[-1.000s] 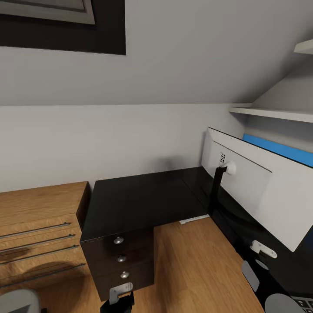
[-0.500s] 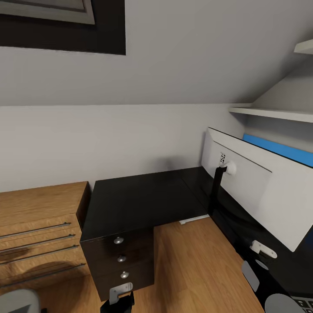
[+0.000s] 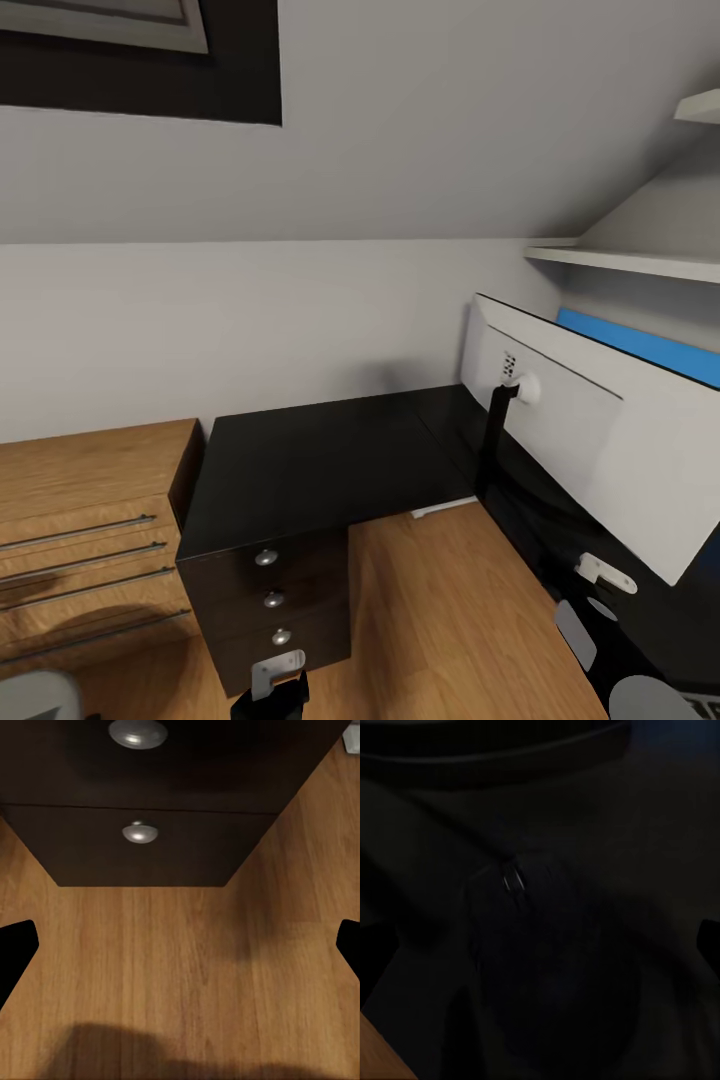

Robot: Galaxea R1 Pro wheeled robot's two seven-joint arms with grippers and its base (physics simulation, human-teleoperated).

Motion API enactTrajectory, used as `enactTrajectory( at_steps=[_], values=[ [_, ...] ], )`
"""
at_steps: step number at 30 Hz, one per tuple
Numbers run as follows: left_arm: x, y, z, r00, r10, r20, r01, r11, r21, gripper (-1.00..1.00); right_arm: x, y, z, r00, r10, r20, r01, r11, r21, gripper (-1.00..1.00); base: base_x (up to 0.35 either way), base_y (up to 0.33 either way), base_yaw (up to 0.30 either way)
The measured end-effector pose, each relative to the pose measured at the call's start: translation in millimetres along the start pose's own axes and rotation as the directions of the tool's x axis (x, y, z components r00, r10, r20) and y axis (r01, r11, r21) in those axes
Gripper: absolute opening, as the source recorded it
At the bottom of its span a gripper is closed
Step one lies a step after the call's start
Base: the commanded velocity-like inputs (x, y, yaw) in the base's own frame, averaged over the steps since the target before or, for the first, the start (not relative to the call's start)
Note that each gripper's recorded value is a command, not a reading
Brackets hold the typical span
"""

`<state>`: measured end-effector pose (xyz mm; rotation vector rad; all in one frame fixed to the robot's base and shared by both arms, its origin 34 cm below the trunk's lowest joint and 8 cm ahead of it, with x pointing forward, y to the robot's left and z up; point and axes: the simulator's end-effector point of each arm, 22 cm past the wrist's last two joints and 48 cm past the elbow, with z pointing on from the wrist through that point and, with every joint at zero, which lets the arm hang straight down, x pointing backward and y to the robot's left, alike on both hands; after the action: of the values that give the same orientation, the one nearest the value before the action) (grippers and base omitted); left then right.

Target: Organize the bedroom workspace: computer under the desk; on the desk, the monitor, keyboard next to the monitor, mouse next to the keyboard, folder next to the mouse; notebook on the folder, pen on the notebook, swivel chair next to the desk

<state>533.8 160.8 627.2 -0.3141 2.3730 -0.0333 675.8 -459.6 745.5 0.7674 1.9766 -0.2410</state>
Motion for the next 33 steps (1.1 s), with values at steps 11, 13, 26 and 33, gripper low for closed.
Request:
enactTrajectory(
  at_steps=[11, 13, 26, 33],
  values=[
    [0.1, -0.2, 0.1, 1.0, 0.0, 0.0, 0.0, 1.0, 0.001, 1.0, -0.1, 0.1, 0.1, 1.0, 0.0, 0.0, 0.0, 1.0, 0.0, 1.0, 0.007, -0.008, 0.0],
    [0.1, -0.3, 0.1, 1.0, 0.0, 0.0, 0.0, 1.0, 0.001, 1.0, -0.1, 0.1, 0.1, 1.0, 0.0, 0.0, 0.0, 1.0, 0.0, 1.0, 0.001, -0.001, 0.0],
    [5.2, 0.3, 5.7, 1.0, 0.001, 0.0, -0.001, 1.0, 0.002, 1.0, 6.3, -0.9, 4.1, 1.0, 0.0, 0.0, 0.0, 1.0, 0.0, 1.0, 0.0, 0.0, 0.0],
    [12.3, 1.4, 13.6, 1.0, 0.001, 0.001, -0.001, 1.0, 0.002, 1.0, 10.8, -1.5, 9.6, 1.0, -0.016, 0.014, 0.016, 1.0, -0.001, 1.0, 0.0, 0.0, 0.0]
  ],
)
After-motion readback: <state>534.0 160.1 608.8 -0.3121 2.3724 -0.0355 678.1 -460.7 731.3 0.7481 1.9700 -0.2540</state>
